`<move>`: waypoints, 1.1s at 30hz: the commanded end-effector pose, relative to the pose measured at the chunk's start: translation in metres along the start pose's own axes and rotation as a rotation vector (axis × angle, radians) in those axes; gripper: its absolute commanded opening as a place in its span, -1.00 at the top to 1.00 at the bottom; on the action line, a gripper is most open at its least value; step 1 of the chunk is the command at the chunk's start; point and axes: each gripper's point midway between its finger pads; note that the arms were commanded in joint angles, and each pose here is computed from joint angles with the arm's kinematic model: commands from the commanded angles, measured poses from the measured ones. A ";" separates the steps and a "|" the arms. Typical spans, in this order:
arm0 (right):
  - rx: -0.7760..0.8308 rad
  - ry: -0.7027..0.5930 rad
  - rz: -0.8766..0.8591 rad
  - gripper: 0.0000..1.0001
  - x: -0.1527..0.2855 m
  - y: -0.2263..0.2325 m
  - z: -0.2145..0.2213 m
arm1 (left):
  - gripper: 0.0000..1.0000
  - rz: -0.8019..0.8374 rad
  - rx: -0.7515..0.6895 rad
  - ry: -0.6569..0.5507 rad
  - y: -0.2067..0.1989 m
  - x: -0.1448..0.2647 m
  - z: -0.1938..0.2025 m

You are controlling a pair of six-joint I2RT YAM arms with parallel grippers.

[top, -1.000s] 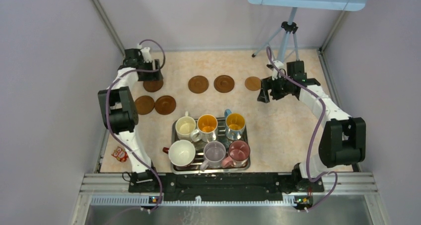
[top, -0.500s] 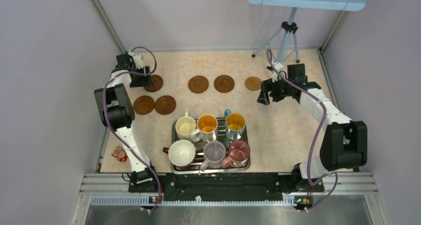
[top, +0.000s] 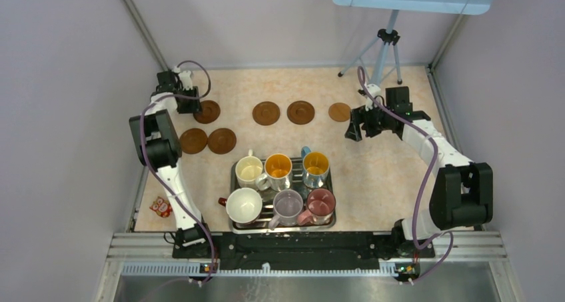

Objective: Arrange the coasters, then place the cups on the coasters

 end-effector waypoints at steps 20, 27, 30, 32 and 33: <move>0.028 -0.048 0.015 -0.56 0.006 -0.003 -0.009 | 0.11 0.146 -0.076 0.090 -0.095 -0.022 0.044; 0.027 -0.044 0.014 -0.56 0.005 -0.003 -0.008 | 0.13 0.161 -0.101 0.106 -0.105 -0.015 0.059; 0.028 -0.045 0.013 -0.56 0.005 -0.003 -0.008 | 0.14 0.161 -0.100 0.106 -0.106 -0.012 0.060; 0.027 -0.044 0.012 -0.56 0.005 -0.003 -0.008 | 0.15 0.158 -0.100 0.110 -0.105 -0.010 0.063; 0.027 -0.043 0.012 -0.56 0.005 -0.003 -0.008 | 0.15 0.159 -0.100 0.109 -0.106 -0.009 0.063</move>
Point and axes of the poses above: each gripper's point midway between its finger pads, its own x axis back along the fingers, its own y axis along the line the jaws close on, z = x × y, and after that the axes turned 10 degrees about x, right-handed
